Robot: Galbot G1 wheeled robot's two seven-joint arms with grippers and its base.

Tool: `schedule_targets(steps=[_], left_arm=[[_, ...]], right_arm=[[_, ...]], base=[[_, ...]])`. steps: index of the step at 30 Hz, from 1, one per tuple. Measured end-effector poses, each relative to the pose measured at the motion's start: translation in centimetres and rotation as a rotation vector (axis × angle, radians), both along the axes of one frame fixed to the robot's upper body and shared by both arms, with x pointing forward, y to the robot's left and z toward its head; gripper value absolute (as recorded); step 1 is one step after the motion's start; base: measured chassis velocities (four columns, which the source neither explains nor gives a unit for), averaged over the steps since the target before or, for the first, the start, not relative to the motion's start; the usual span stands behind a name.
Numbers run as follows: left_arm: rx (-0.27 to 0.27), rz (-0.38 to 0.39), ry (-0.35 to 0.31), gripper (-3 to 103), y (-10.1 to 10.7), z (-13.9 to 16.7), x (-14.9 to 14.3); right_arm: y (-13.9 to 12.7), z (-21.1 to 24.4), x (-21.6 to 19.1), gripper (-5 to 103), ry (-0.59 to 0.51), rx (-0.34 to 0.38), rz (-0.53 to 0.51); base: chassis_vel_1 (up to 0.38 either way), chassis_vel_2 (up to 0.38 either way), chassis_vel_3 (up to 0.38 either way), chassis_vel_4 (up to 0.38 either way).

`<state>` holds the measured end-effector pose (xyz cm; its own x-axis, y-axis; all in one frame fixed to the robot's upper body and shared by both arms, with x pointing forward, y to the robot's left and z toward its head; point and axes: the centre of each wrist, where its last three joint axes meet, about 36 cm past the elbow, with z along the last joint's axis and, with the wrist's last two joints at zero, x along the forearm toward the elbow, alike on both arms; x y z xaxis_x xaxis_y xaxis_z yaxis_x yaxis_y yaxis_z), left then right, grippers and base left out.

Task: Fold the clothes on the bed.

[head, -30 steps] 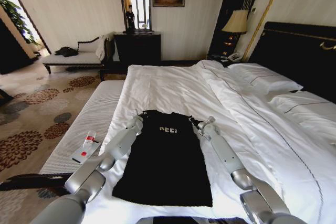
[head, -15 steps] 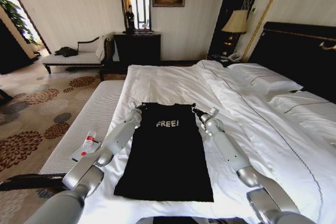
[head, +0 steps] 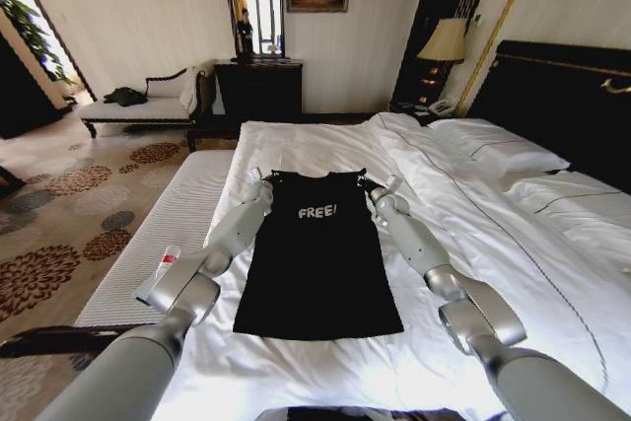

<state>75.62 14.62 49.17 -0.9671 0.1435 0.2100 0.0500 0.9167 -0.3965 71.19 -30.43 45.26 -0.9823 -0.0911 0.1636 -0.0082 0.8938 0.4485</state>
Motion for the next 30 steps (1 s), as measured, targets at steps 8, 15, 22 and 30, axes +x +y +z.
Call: schedule_targets(steps=[8, 15, 22, 30], left_arm=[[0.024, 0.001, -0.022, 2, -1.0, 1.0, 1.1], [0.033, -0.011, -0.021, 2, -1.8, -1.4, -1.3], [0.014, -0.026, -0.05, 2, -1.6, -2.3, -4.7], [0.012, -0.048, -0.108, 2, 1.6, -2.2, -10.0]], right_arm=[[-0.7, -0.5, -0.4, 1, -0.003, -0.004, -0.019], [-0.4, -2.6, -1.8, 1, -0.044, -0.054, -0.028], [0.2, -6.0, -5.6, 1, -0.101, -0.11, -0.013], [0.9, -5.0, -9.0, 1, -0.217, -0.155, 0.002]], base=[[0.0, 0.0, 0.0, 0.0], [0.0, 0.0, 0.0, 0.0], [0.0, 0.0, 0.0, 0.0], [0.0, 0.0, 0.0, 0.0]])
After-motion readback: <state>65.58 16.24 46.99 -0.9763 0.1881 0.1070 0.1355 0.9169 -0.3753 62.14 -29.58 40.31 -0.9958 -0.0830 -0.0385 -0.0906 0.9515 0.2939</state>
